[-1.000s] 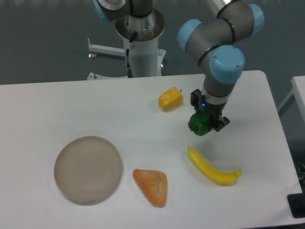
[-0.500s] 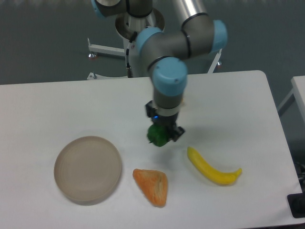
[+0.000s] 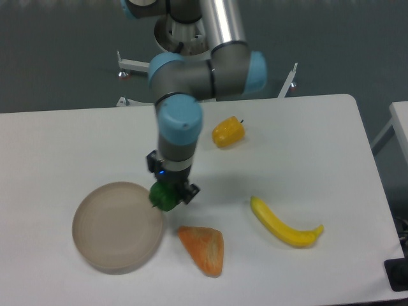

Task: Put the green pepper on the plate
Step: 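Lower the green pepper onto the clear plate, then open the gripper and raise it away from the pepper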

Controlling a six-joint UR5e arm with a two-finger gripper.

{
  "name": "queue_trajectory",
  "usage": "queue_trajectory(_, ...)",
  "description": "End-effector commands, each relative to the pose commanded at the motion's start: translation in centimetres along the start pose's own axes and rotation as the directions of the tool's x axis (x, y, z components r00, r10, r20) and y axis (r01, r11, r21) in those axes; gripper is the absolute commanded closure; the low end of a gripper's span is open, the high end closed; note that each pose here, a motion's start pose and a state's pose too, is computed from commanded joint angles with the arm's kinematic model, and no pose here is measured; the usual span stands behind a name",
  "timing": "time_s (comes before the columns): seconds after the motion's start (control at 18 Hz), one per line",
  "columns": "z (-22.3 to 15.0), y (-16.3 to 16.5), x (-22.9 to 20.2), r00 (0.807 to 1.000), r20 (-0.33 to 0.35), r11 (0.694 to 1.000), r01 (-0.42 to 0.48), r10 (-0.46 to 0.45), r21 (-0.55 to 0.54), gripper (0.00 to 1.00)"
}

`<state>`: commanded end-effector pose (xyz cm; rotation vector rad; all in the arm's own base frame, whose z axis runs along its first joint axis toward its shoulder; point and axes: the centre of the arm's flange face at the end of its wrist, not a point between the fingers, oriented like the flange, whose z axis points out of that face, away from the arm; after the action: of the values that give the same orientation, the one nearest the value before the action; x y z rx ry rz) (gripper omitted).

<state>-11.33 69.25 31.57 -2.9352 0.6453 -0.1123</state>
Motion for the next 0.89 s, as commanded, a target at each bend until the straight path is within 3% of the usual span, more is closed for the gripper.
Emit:
queue_trajectory(0.17,0.7,-2.3,2.8,1.000,0.008,1.000,-0.016,0.016,0.014,0.91)
queue_trajectory(0.28,1.6,-3.7,3.5,0.999,0.028,0.998,-0.044,0.043,0.039,0.76)
queue_trajectory(0.33,2.7,-4.2,3.7,0.998,0.028,0.998,-0.053,0.052,0.040,0.62)
queue_trajectory(0.44,3.6,-4.8,4.1,0.998,0.025,0.997,-0.064,0.063,0.039,0.51)
queue_trajectory(0.56,4.1,-4.9,4.0,0.998,0.023,0.997,-0.065,0.064,0.034,0.32)
queue_trajectory(0.61,4.2,-5.0,4.2,0.998,0.022,0.997,-0.066,0.065,0.034,0.06)
queue_trajectory(0.67,4.4,-5.1,4.4,0.998,0.020,0.997,-0.067,0.066,0.032,0.00)
queue_trajectory(0.89,3.5,-5.2,4.4,0.998,0.030,0.997,-0.065,0.063,0.041,0.00)
